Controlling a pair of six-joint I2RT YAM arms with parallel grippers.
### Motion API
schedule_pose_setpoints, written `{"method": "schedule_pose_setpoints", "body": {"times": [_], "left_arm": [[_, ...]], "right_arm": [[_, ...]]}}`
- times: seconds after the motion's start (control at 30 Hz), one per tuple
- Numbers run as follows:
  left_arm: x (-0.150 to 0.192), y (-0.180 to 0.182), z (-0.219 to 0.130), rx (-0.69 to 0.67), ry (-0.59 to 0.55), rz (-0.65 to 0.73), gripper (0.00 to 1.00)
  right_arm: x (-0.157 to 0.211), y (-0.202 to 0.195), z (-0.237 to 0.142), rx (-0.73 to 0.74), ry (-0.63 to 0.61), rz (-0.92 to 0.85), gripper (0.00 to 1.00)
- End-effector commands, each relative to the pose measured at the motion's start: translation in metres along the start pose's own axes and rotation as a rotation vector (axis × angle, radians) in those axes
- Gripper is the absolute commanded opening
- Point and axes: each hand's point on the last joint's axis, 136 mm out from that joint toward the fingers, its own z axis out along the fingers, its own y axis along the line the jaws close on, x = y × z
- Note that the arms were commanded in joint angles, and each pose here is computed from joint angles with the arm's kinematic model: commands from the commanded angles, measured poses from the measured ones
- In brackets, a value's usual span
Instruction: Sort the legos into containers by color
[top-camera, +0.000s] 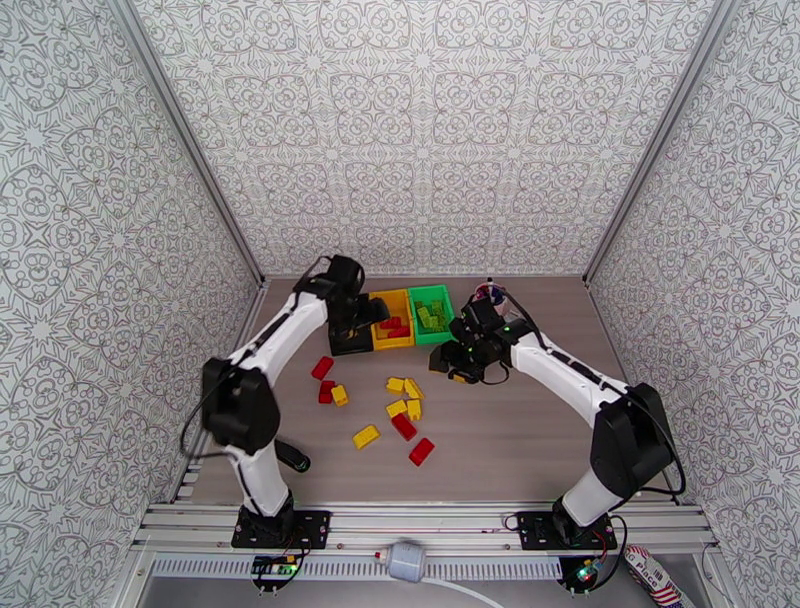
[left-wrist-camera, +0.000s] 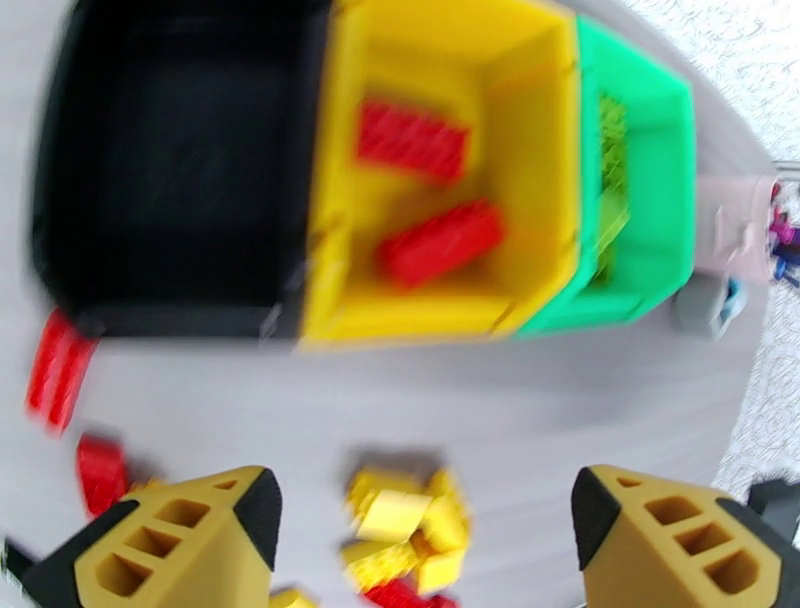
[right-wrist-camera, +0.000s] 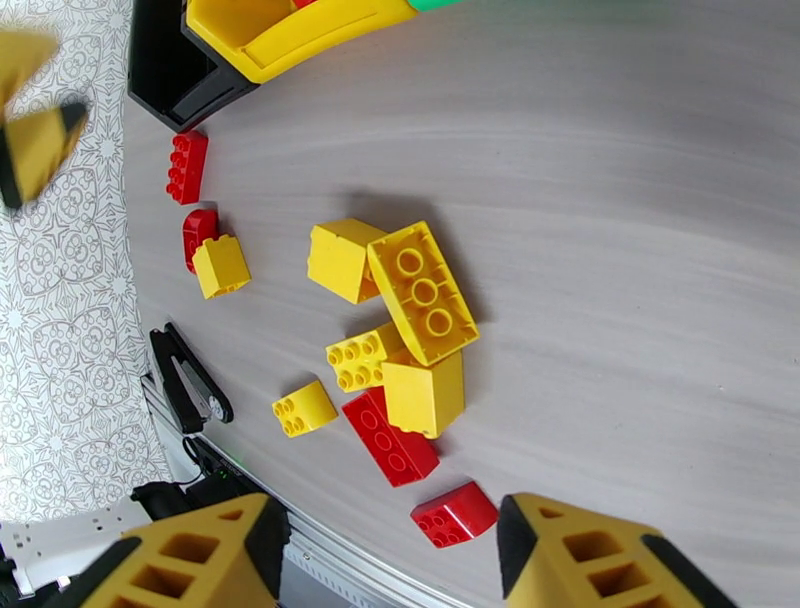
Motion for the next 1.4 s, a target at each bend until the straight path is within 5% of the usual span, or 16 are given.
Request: {"method": "schedule_pose_setpoints", "body": {"times": [0.0, 0.4, 0.9, 1.37], "left_arm": [[0.008, 0.030, -0.019, -0.059, -0.049, -0.010, 0.86], [0.082, 0.131, -0.025, -0.222, 0.023, -0.214, 0.86], [0.158, 0.163, 0.015, -0.296, 0.169, -0.255, 0.70], [0.159, 0.183, 0.035, -0.365, 0.198, -0.259, 0.70]], "right_arm": [[-0.003, -0.002, 0.010, 0.008, 0.022, -0.006, 0.61], [0.005, 0.038, 0.045, -0.014, 0.100, -0.076, 0.59], [0.028, 0.035, 0.047, 0.003, 0.100, -0.062, 0.57], [0.029, 0.036, 0.044, 0.001, 0.100, -0.060, 0.57]]}}
